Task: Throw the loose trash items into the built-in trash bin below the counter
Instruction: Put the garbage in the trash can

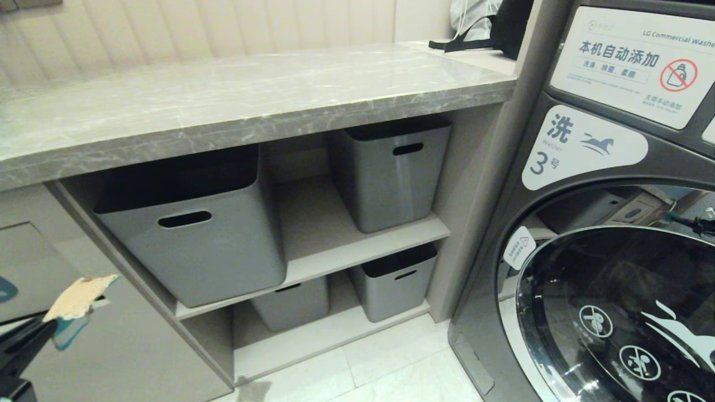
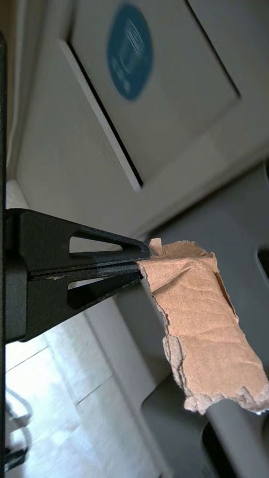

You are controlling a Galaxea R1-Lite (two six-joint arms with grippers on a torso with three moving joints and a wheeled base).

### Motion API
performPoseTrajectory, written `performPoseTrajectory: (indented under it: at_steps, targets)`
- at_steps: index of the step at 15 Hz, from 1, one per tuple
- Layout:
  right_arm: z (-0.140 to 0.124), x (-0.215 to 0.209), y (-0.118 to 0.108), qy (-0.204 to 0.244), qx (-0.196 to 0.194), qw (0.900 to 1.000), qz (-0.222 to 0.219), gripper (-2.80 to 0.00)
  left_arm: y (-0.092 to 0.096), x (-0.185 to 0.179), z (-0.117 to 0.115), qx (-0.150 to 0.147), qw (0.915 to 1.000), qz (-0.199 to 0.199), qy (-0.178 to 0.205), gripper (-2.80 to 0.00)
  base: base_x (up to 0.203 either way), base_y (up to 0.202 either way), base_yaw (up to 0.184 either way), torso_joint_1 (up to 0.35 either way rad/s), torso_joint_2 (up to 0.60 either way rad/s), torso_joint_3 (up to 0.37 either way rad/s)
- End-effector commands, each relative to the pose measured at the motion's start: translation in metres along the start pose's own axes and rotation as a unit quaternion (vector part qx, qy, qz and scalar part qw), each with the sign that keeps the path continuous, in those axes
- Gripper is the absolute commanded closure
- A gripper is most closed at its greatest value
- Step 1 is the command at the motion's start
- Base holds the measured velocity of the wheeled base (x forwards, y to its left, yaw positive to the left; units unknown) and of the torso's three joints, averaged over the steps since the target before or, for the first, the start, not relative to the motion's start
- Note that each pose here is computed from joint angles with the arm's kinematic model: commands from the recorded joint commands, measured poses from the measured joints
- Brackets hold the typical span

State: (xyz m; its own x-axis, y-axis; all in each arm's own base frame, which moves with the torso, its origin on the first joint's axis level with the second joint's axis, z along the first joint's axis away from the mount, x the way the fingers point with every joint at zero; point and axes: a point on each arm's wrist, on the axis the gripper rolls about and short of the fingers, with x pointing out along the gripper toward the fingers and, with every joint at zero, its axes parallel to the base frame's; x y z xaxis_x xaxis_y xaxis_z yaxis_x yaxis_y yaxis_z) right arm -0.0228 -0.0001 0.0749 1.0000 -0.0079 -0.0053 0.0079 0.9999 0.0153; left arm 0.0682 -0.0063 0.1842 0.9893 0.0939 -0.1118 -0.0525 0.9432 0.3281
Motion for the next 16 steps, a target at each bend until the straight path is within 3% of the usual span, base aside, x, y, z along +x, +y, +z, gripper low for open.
performPoseTrajectory:
  at_steps: [1,4,8,11,16]
  targets:
    - [0.000,0.000,0.000,0.000,0.000,1.000,0.000,0.00,0.003,0.001,-0.005,-0.005,0.9993,0.034,0.013,0.00,0.000,0.000,0.000,0.000,0.00,0.000]
    - [0.000,0.000,0.000,0.000,0.000,1.000,0.000,0.00,0.012,0.005,-0.016,-0.017,0.9926,0.116,0.030,0.00,0.000,0.000,0.000,0.000,0.00,0.000]
    - [0.000,0.000,0.000,0.000,0.000,1.000,0.000,0.00,0.011,0.010,-0.048,-0.011,0.9793,0.198,0.041,0.00,0.000,0.000,0.000,0.000,0.00,0.000]
    - [0.000,0.000,0.000,0.000,0.000,1.000,0.000,0.00,0.017,0.026,-0.053,-0.017,0.9712,0.228,0.068,0.00,0.000,0.000,0.000,0.000,0.00,0.000]
    - [0.000,0.000,0.000,0.000,0.000,1.000,0.000,0.00,0.034,0.044,-0.067,-0.049,0.9473,0.288,0.130,0.00,0.000,0.000,0.000,0.000,0.00,0.000]
